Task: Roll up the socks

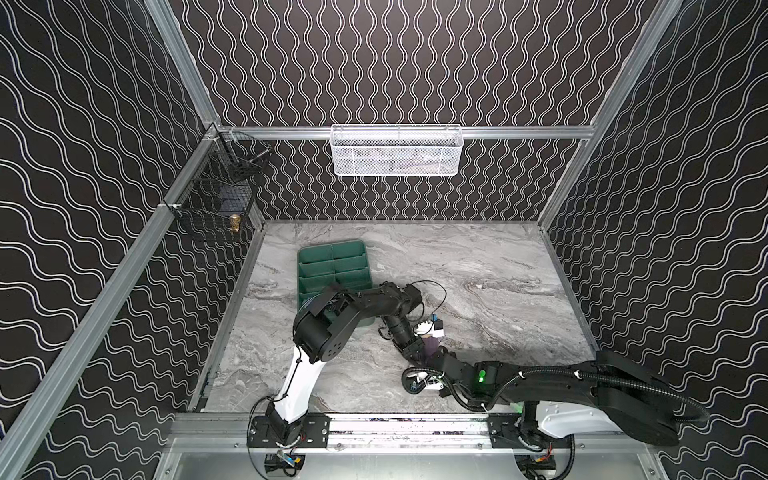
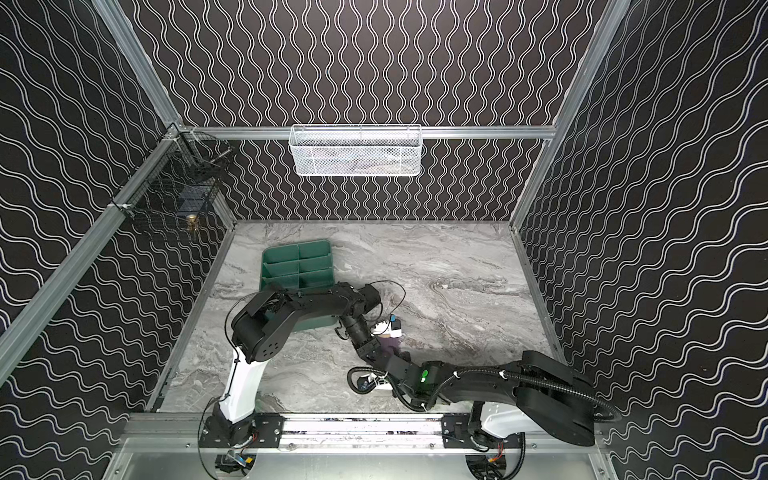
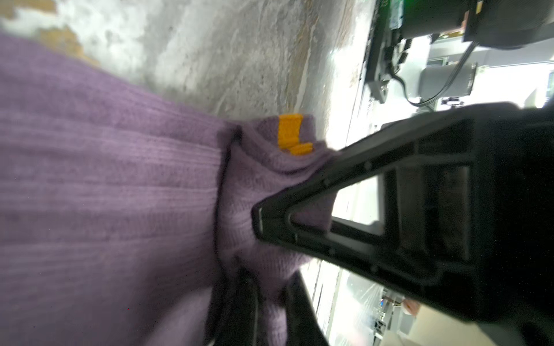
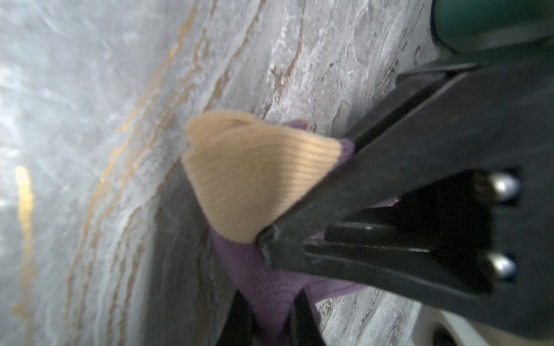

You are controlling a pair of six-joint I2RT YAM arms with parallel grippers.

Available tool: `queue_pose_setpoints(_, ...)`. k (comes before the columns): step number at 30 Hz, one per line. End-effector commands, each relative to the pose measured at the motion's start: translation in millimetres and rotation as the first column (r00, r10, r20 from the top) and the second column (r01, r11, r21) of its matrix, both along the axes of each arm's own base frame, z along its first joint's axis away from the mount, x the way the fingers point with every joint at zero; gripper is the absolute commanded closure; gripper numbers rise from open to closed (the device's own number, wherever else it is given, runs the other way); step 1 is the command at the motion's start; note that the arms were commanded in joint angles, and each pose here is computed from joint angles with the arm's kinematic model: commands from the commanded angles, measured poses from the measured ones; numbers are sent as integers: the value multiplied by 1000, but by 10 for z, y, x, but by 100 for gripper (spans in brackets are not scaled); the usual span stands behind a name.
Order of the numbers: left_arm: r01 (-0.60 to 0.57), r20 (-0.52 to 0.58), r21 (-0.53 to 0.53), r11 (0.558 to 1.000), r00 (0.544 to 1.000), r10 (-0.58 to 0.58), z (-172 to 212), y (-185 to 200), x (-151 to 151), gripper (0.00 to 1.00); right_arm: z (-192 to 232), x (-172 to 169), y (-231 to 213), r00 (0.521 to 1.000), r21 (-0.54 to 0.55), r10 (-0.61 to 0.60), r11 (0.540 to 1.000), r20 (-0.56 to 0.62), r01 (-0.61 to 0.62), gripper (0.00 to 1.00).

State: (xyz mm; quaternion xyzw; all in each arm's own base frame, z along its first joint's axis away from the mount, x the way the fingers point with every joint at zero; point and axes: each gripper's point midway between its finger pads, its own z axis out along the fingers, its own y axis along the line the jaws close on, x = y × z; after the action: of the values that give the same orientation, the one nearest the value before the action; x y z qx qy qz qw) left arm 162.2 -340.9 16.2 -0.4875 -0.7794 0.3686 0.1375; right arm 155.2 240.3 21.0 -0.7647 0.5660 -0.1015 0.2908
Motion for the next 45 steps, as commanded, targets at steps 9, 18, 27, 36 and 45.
queue_pose_setpoints(9,-119,512,175,977,859,13,134,427,675,63,-206,-520,-173,909,-47,-36,999,-416,17,100)
queue_pose_setpoints(18,-385,794,46,922,574,200,1127,1133,1065,55,-116,-578,-85,761,4,-84,993,-643,114,100)
queue_pose_setpoints(27,-515,940,-325,793,-80,332,2648,1981,1252,38,-117,-443,-46,580,-17,-161,969,-799,245,100)
queue_pose_setpoints(36,-11,940,-339,941,42,339,3006,1520,581,31,-344,-125,-126,556,-84,-253,947,-792,311,100)
queue_pose_setpoints(45,223,966,-177,959,227,125,2338,985,204,25,-533,199,-253,624,-92,-307,932,-719,351,100)
